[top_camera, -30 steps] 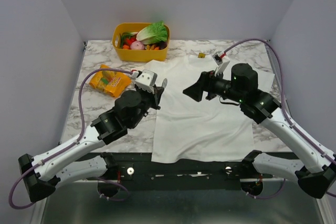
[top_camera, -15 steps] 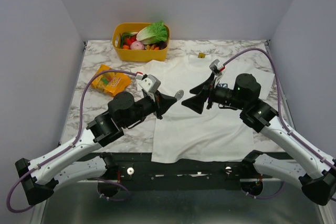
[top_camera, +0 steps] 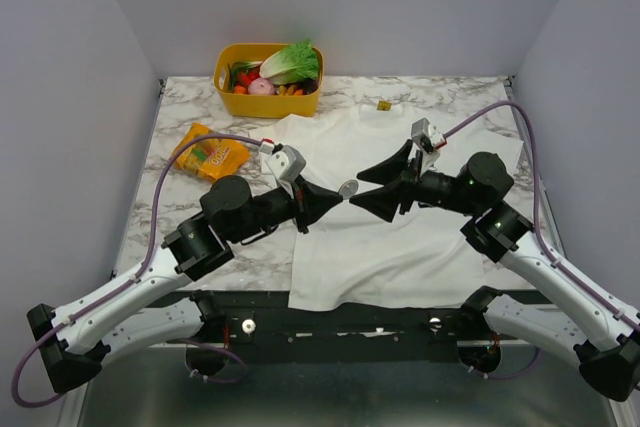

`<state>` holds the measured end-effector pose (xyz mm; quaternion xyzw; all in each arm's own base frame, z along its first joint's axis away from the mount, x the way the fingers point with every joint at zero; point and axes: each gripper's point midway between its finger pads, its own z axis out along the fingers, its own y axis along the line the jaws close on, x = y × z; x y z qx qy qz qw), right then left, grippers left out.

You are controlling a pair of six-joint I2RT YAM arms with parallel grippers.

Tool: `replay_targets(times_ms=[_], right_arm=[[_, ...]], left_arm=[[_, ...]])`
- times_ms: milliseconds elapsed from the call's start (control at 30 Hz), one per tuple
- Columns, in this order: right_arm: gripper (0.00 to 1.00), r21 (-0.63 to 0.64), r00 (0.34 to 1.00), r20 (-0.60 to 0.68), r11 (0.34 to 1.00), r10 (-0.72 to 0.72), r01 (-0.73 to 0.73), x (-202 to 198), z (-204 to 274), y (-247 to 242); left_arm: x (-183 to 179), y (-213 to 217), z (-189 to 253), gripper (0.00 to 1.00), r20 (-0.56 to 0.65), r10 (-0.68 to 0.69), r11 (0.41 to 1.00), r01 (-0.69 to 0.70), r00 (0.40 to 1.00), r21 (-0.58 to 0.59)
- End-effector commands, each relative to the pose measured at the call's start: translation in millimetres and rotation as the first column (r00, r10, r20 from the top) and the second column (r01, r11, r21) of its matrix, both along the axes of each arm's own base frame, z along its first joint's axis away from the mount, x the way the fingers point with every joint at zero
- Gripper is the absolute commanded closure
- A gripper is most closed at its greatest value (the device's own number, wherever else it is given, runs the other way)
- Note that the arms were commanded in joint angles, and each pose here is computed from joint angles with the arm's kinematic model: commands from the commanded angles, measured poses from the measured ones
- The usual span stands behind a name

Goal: Pin the brooch onto the clothing

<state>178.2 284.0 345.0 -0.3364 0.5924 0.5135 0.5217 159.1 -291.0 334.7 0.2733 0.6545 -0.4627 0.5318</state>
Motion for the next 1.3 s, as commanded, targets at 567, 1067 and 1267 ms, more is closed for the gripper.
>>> replay_targets(times_ms=[567,1067,1267], right_arm=[[1.00,0.040,0.991,0.076,0.992,0.114,-0.117,-20.9,8.8,2.3],[1.00,0.028,0.987,0.081,0.990,0.137,-0.140,-24.7,5.6,2.6],[0.85,0.024,0.984,0.109,0.989,0.142,-0.145,-28.2,5.3,0.2]], left_arm=[[-28.0,-1.5,33.3,0.79,0.049,-0.138,0.987,0.142,0.989,-0.079],[-27.7,-8.9,45.5,1.00,0.074,-0.161,0.980,0.168,0.984,-0.106],[-26.7,-9.6,48.0,1.00,0.082,-0.157,0.979,0.166,0.984,-0.118]])
